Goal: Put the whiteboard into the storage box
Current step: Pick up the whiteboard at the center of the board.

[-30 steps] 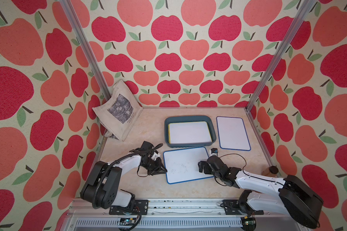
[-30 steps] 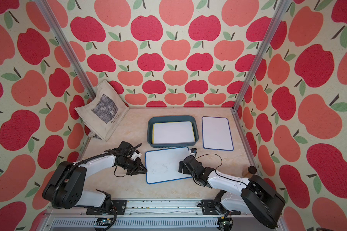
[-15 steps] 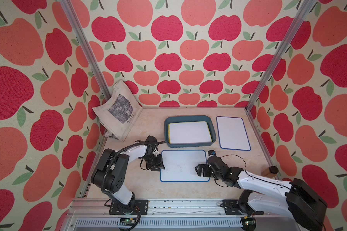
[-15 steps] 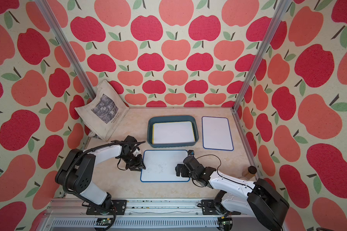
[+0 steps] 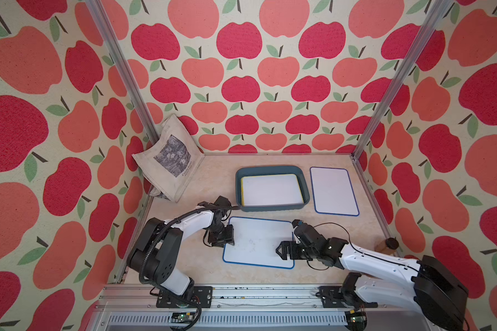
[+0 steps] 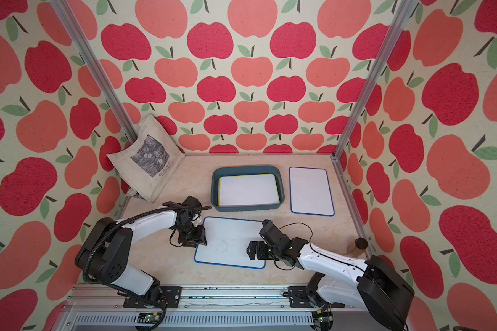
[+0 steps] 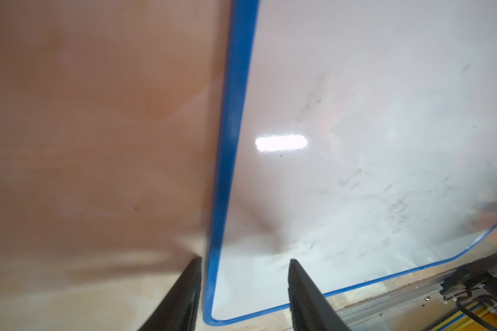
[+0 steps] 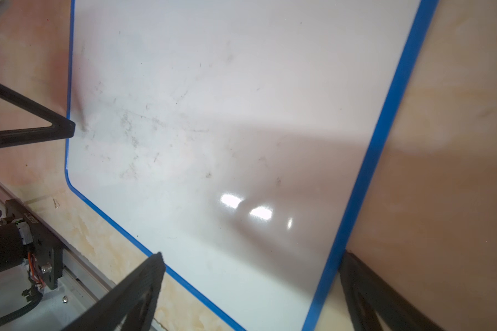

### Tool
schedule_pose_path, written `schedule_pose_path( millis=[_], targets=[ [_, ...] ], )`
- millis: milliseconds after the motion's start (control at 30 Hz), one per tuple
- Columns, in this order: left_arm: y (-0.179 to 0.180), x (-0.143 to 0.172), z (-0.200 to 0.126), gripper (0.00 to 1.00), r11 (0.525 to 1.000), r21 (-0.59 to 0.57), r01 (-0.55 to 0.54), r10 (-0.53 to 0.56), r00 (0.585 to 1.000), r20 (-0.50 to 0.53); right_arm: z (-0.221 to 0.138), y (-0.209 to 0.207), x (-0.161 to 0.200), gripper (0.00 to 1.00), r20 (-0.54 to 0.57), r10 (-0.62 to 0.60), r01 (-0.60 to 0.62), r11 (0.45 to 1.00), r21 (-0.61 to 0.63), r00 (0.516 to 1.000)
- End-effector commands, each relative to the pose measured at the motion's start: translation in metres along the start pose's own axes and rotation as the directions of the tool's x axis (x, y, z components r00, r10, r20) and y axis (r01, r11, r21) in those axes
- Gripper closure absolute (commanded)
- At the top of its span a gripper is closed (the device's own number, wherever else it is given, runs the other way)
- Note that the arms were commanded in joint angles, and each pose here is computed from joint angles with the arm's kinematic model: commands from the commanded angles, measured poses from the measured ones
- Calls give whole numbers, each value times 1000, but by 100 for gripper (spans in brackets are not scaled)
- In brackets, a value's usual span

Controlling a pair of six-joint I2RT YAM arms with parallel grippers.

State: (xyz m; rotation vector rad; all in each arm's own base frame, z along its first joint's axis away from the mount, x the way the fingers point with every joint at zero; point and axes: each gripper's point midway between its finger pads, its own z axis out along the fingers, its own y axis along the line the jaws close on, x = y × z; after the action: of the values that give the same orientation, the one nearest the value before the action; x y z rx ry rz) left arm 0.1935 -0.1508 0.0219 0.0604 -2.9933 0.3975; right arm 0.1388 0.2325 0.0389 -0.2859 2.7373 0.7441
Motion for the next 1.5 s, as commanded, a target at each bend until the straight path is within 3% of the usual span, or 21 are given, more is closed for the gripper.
schedule_pose_path(
  millis=[0, 167, 333, 533, 700, 800, 900, 1000, 1133, 1467],
  targets=[
    [29, 15, 1, 47, 991, -125, 57, -57, 998, 1, 3, -11, 26, 1, -119, 13, -9, 1000, 29, 993],
    [39, 16, -8, 45, 985, -146, 88, -83, 996, 40, 2, -14, 25, 1, -120, 12, -8, 999, 35, 993],
    [19, 17, 3, 42, 996, -42, 77, -76, 997, 22, 4, -17, 26, 1, -117, 19, -15, 999, 35, 993],
    [-13, 29, 32, 41, 998, 43, 50, -48, 998, -47, 8, -17, 28, 1, -125, 27, -25, 999, 21, 992],
    [-25, 51, 43, 41, 999, 39, 18, -13, 993, -121, 11, -15, 29, 1, -122, 36, -35, 999, 2, 992],
    [-40, 58, 44, 41, 990, 137, 6, 14, 990, -144, 13, -14, 31, 1, -121, 46, -48, 999, -15, 992],
    [-64, 60, 37, 41, 960, 277, -32, 75, 986, -146, 16, -13, 34, 1, -124, 50, -54, 998, -30, 991],
    [-95, 59, 20, 42, 897, 434, -87, 152, 981, -117, 18, -11, 35, 1, -129, 49, -55, 998, -40, 990],
    [-114, 55, -7, 42, 834, 530, -154, 208, 977, -45, 22, -4, 39, 1, -143, 47, -57, 996, -65, 989],
    [-106, 40, -54, 42, 732, 666, -146, 111, 989, 95, 19, 7, 39, 1, -122, 47, -61, 992, -111, 991]
  ],
)
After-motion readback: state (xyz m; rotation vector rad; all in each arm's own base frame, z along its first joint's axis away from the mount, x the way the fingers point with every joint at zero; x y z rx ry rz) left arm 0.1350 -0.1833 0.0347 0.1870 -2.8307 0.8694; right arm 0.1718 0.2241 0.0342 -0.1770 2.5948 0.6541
